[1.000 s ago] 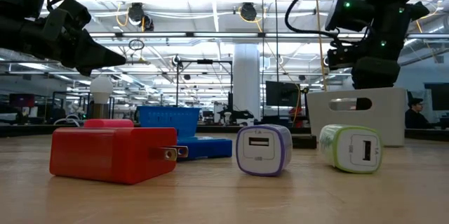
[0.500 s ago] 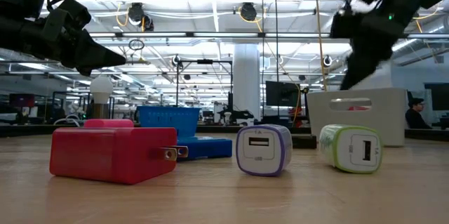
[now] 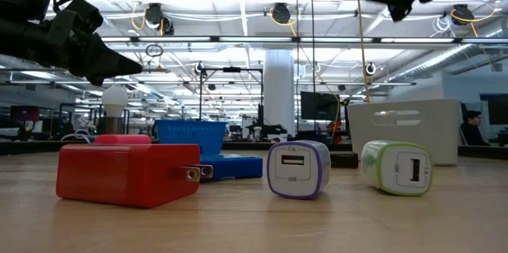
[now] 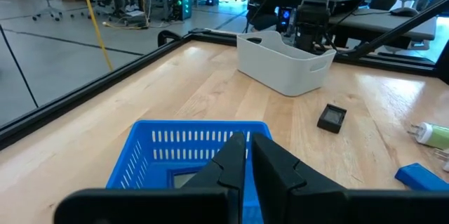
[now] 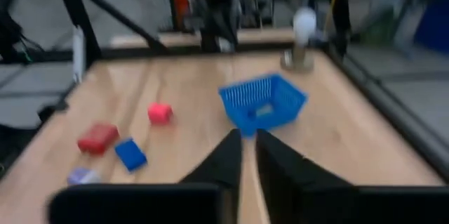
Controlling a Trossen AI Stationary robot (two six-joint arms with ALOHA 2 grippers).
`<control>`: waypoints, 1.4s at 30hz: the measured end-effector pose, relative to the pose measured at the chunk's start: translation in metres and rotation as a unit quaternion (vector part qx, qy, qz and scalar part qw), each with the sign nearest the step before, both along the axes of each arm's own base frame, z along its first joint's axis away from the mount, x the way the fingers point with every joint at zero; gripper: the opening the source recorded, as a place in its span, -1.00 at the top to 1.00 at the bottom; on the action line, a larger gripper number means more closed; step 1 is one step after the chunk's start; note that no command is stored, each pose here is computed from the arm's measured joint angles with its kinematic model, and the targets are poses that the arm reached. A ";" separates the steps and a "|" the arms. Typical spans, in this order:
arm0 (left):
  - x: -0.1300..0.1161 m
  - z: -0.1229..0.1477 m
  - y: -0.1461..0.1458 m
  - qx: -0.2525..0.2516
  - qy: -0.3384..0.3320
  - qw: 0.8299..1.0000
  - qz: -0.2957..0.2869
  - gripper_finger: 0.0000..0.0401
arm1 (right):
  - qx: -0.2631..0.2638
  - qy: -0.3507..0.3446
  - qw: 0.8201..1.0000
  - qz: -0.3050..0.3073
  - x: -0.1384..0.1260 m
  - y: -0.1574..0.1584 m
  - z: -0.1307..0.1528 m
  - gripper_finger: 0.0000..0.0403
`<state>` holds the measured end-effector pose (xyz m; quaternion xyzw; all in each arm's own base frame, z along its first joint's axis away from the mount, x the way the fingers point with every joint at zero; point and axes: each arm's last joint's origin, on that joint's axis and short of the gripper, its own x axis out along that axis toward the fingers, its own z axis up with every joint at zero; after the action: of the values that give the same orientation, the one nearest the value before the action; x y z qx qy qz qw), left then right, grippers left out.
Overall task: Pick & Place Office items
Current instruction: Put the black digital clock into the blue bin
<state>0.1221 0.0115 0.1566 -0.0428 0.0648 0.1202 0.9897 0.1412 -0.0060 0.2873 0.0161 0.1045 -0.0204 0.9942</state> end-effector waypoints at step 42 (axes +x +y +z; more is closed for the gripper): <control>0.000 -0.001 0.000 -0.020 0.003 1.000 0.003 0.87 | -0.022 -0.178 0.983 -0.039 -0.029 -0.003 -0.101 1.00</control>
<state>0.1219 0.0115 0.1552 -0.0620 0.0696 0.1219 0.9882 0.1120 -0.0088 0.1860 0.0014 -0.0754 -0.0578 0.9955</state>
